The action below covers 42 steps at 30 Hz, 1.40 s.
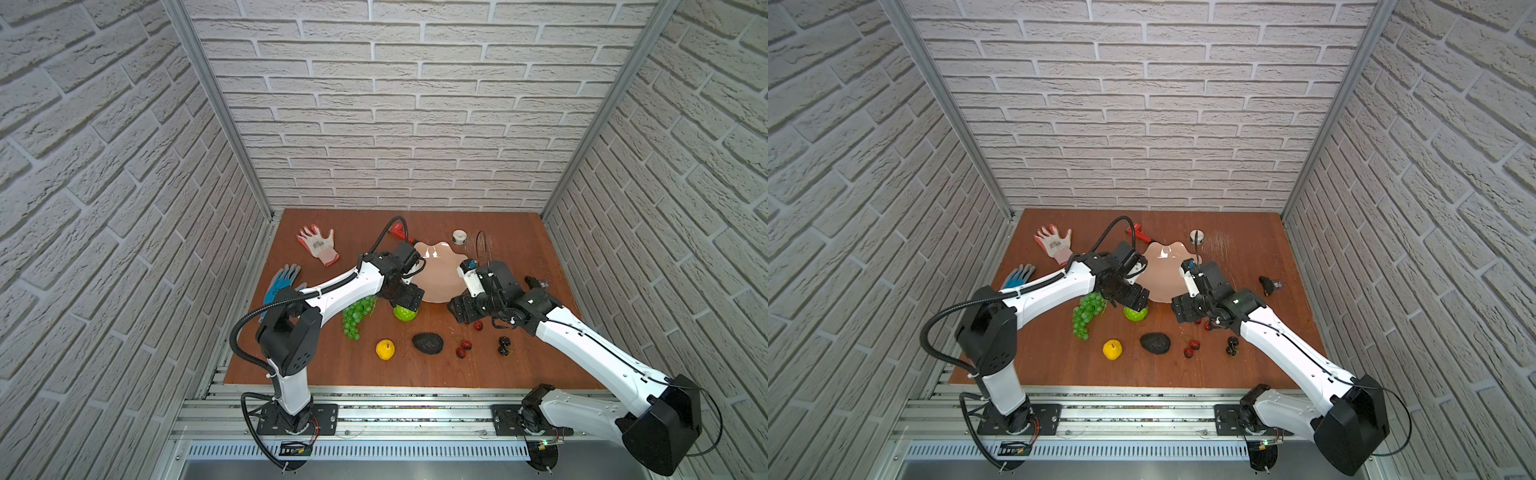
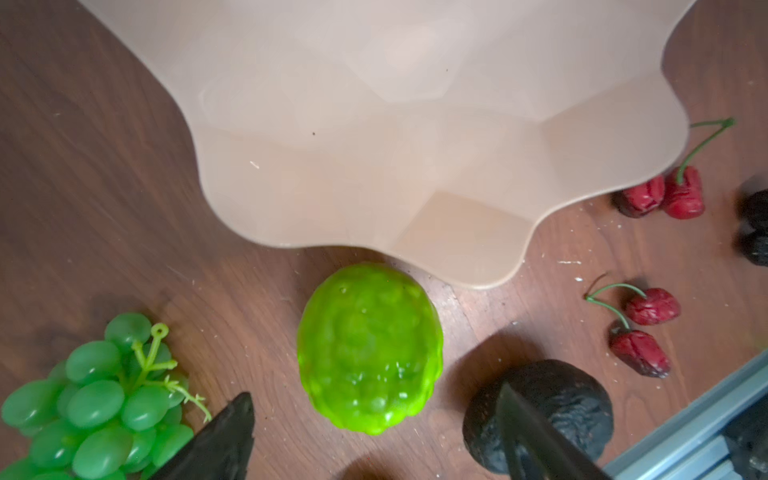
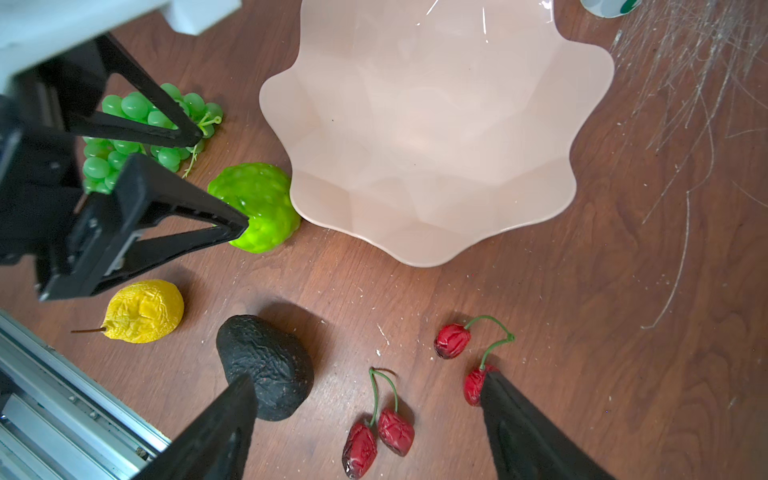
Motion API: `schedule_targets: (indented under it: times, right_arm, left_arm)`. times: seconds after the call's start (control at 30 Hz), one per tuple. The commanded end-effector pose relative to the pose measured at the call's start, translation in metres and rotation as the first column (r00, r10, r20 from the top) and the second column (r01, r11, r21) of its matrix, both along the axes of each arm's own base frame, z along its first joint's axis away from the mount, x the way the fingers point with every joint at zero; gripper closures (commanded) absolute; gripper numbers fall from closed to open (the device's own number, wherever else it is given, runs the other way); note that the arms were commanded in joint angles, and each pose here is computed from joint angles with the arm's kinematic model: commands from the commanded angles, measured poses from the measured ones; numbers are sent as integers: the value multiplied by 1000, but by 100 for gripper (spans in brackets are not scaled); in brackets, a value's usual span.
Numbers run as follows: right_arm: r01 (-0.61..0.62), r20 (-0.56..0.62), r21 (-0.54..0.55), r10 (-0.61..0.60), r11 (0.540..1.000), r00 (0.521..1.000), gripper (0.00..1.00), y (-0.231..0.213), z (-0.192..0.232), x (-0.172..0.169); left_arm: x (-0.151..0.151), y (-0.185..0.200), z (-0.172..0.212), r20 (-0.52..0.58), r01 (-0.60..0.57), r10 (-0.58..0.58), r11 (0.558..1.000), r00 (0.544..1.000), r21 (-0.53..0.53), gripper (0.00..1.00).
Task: Place and organize the fake fruits in the fruit bowl
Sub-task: 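Reach the left gripper to the green fruit while the right arm nears the bowl, then grasp the green bumpy fruit with the left gripper and lift it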
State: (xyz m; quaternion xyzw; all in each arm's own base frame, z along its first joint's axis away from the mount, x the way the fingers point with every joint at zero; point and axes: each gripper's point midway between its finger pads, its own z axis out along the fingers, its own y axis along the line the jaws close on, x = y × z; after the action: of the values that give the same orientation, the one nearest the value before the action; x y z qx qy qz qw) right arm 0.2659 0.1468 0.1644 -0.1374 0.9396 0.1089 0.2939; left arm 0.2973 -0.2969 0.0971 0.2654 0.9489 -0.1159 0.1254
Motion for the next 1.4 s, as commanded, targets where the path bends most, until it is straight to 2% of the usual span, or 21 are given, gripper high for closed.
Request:
schedule_targets:
  times: [0.0,0.3,0.77,0.87,1.13,1.27,1.37]
  right_arm:
    - [32,26,-9,-32,999,999,14,-10,4,-3]
    - [34,22,-5,-34,999,999,14,-10,-3,-6]
    - [26,11,-3,-26,1000,1000,14,-6,-8,-2]
    - [27,14,1,-27,1000,1000,14,-6,-8,-1]
    - [25,27,4,-25,1000,999,15,-5,-5,0]
    - [23,37,8,-23,1000,999,15,-4,-2,3]
    - [24,51,5,-24,1000,998,16,-4,-2,5]
  left_arm:
    - [-1,1,-10,-31,30,-29,998,999,48,11]
    - [3,4,-38,-72,21,-13,994,997,111,13]
    - [3,3,-60,-99,28,-17,993,995,111,13]
    - [2,4,-60,-100,21,-10,994,995,111,15]
    - [2,2,-46,-91,15,-7,996,996,89,33]
    - [0,4,-35,-93,17,-9,996,996,93,38]
    - [0,8,-24,-85,16,-7,994,996,105,38]
